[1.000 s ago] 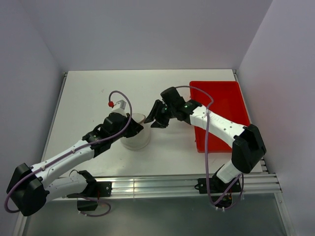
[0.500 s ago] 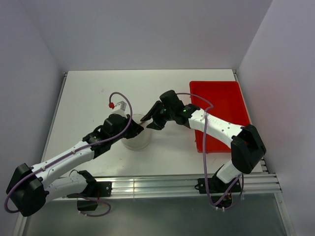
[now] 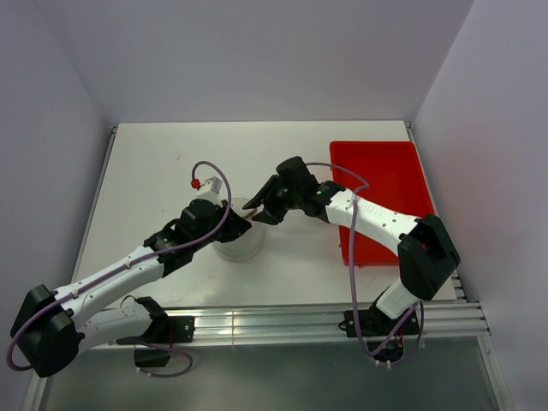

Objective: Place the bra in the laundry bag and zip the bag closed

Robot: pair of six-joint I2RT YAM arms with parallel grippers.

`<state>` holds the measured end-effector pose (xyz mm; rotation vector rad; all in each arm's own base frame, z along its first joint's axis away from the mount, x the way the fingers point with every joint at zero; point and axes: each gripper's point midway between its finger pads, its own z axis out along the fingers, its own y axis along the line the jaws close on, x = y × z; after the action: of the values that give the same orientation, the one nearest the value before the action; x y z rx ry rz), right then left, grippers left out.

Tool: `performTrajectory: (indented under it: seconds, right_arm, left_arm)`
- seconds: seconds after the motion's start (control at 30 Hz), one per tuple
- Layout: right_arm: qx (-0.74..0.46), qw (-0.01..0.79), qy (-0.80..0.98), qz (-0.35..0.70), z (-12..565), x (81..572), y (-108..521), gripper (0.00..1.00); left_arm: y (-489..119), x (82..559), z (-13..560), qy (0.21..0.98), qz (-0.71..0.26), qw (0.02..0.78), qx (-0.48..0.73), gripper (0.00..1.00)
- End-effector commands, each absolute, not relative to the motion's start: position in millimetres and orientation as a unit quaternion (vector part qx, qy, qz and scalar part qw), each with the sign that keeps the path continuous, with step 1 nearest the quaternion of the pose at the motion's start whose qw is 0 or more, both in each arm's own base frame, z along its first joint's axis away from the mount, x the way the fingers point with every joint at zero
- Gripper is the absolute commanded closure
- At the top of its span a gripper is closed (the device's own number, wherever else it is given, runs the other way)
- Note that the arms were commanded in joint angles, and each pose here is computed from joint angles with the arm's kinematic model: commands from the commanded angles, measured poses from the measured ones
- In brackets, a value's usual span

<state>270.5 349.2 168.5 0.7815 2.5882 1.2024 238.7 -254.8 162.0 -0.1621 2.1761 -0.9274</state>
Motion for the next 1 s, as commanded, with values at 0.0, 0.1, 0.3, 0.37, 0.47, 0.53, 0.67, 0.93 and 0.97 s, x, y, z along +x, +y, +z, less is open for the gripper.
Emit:
performTrajectory:
  seconds: [0.0, 0.1, 0.3, 0.37, 0.47, 0.53, 0.67, 0.93, 0.97]
  right_arm:
    - [0.265, 0.097, 0.862, 0.422, 175, 279, 358, 0.48]
    - [0.264, 0.096, 0.863, 0.421, 172, 281, 360, 0.51]
    - [0.247, 0.097, 0.869, 0.418, 169, 287, 363, 0.79]
    - [0.238, 0.093, 0.871, 0.419, 166, 288, 360, 0.97]
    - [0.224, 0.098, 0.866, 0.436, 172, 297, 351, 1.0]
    - [0.206, 0.112, 0.864, 0.446, 181, 307, 344, 1.0]
    - [0.171, 0.12, 0.858, 0.469, 200, 324, 327, 1.0]
    - [0.073, 0.118, 0.857, 0.496, 223, 339, 325, 1.0]
    - [0.064, 0.117, 0.857, 0.498, 224, 341, 325, 1.0]
  left_arm:
    - [-262, 239, 182, 0.831, -0.388, 0.396, -0.044, 1.0]
    - [-262, 238, 182, 0.831, -0.388, 0.396, -0.043, 1.0]
    - [-259, 237, 180, 0.835, -0.38, 0.395, -0.042, 1.0]
    - [-256, 234, 179, 0.838, -0.377, 0.392, -0.04, 1.0]
    - [-249, 233, 171, 0.848, -0.358, 0.388, -0.044, 1.0]
    - [-241, 236, 166, 0.853, -0.346, 0.386, -0.052, 1.0]
    - [-216, 240, 151, 0.86, -0.338, 0.374, -0.077, 1.0]
    - [-172, 250, 137, 0.862, -0.316, 0.376, -0.124, 1.0]
    - [-169, 250, 134, 0.863, -0.314, 0.375, -0.129, 1.0]
